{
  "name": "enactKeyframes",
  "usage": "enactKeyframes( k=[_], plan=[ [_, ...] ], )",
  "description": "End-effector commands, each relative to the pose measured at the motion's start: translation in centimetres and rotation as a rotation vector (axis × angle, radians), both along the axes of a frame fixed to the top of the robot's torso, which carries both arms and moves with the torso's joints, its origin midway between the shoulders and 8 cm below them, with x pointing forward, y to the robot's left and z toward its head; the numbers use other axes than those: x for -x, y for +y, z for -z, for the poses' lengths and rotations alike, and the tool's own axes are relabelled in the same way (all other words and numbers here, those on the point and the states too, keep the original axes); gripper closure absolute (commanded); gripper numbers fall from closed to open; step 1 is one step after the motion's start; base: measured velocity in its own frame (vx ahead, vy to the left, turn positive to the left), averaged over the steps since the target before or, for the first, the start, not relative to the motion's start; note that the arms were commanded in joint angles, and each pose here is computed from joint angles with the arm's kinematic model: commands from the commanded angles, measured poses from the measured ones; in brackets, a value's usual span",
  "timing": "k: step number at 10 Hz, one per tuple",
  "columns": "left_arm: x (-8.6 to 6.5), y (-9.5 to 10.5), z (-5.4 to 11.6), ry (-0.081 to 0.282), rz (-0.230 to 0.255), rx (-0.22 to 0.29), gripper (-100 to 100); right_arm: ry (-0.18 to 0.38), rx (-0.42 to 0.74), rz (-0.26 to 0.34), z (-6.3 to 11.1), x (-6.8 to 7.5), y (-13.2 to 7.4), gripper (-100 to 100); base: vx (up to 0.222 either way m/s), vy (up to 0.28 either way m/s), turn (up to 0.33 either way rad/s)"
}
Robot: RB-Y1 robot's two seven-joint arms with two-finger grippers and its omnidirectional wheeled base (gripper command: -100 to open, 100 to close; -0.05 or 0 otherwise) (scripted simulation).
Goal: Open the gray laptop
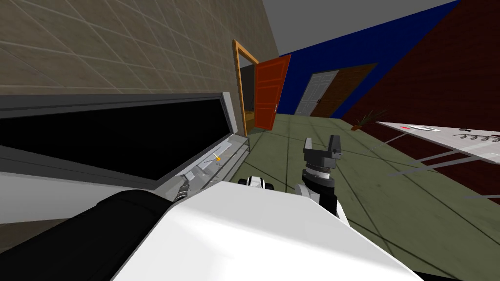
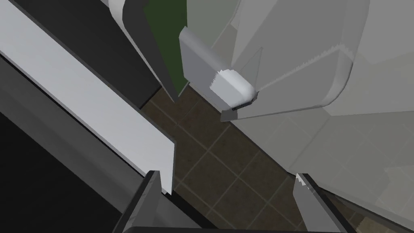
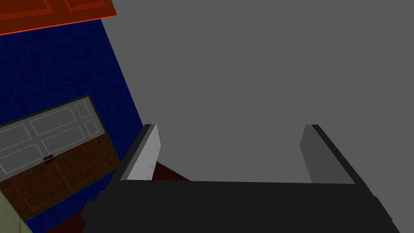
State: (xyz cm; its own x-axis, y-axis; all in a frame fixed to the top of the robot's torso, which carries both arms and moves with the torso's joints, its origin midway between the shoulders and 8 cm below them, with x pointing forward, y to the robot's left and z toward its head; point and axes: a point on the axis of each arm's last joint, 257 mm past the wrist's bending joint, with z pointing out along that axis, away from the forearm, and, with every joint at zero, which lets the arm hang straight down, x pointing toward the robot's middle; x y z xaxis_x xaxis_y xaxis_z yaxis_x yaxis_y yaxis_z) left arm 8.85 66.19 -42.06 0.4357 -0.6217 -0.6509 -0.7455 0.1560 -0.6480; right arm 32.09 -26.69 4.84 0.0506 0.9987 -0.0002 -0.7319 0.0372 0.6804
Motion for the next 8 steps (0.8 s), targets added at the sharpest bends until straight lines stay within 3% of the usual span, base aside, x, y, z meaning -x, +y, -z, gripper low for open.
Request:
enactKeyframes(
  k=[1,2,4,8],
  plan=[
    [3.9,0.7,1.8,0.043,-0.073,0.030,-100,0.000,0.000,0.000,0.0,0.0,0.0,0,0.205,-0.064,-0.167],
    [3.8,0.7,1.7,0.042,-0.073,0.029,-100,0.000,0.000,0.000,0.0,0.0,0.0,0,0.151,-0.062,-0.037],
    [7.5,0.6,3.6,0.082,-0.137,0.063,-100,0.000,0.000,0.000,0.0,0.0,0.0,0,0.166,-0.053,-0.111],
    [13.2,0.4,5.6,0.139,-0.236,0.104,-100,0.000,0.000,0.000,0.0,0.0,0.0,0,0.211,-0.046,-0.113]
  ],
)
